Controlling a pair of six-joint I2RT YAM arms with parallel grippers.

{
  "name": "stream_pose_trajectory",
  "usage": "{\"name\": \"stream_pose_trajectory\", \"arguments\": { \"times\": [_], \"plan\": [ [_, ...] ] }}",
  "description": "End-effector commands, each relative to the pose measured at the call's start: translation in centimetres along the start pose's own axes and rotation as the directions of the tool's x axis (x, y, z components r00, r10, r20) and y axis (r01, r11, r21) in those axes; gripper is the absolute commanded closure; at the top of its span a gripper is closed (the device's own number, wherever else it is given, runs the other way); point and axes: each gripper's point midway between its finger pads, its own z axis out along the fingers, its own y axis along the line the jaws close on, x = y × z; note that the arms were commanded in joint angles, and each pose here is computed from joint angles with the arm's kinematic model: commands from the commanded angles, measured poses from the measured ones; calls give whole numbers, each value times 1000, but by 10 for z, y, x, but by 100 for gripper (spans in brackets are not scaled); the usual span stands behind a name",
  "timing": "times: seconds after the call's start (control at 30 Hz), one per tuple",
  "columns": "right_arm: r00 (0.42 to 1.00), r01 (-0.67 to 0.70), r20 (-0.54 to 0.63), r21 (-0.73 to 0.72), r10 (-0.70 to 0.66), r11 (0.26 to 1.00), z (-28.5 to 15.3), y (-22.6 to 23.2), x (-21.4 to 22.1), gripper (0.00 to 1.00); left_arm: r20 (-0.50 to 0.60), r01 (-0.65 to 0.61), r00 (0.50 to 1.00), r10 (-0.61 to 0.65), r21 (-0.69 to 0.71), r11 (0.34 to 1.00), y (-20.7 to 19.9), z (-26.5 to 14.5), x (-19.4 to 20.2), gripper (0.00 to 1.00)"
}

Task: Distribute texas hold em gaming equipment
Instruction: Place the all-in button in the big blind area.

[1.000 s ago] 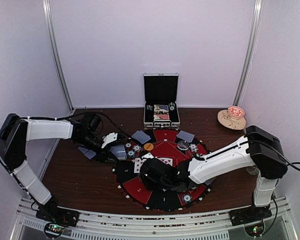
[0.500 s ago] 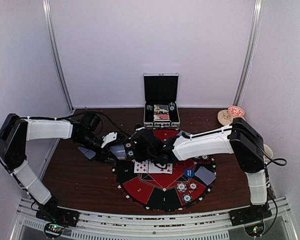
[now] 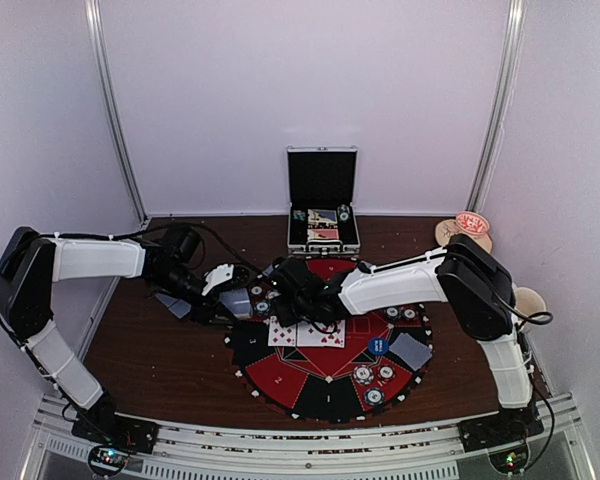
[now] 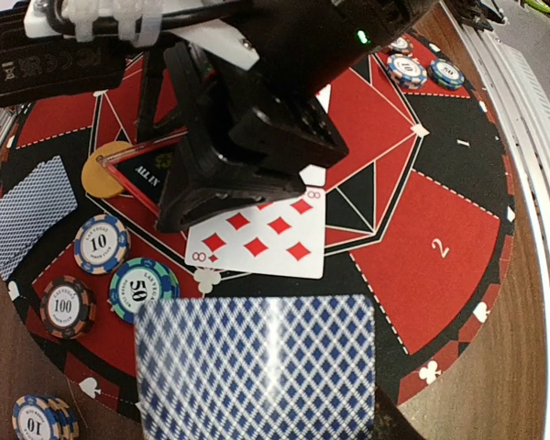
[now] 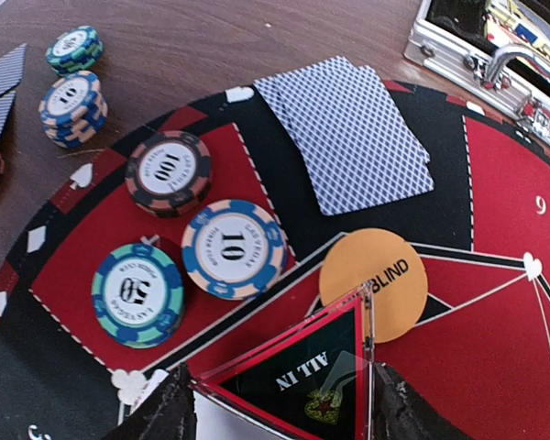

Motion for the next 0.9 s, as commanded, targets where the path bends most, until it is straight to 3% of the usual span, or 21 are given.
{"name": "stream_pose_trajectory", "arguments": {
  "times": [0.0, 0.87],
  "plan": [
    [1000, 9, 20, -19, -9, 1000, 2, 6, -12, 45, 45, -22, 999, 23, -13, 1000, 7, -8, -16, 55],
    [999, 35, -19, -11, -35, 999, 22, 5, -6, 39, 44, -21, 999, 21, -12, 1000, 7, -8, -15, 54]
  ]
}}
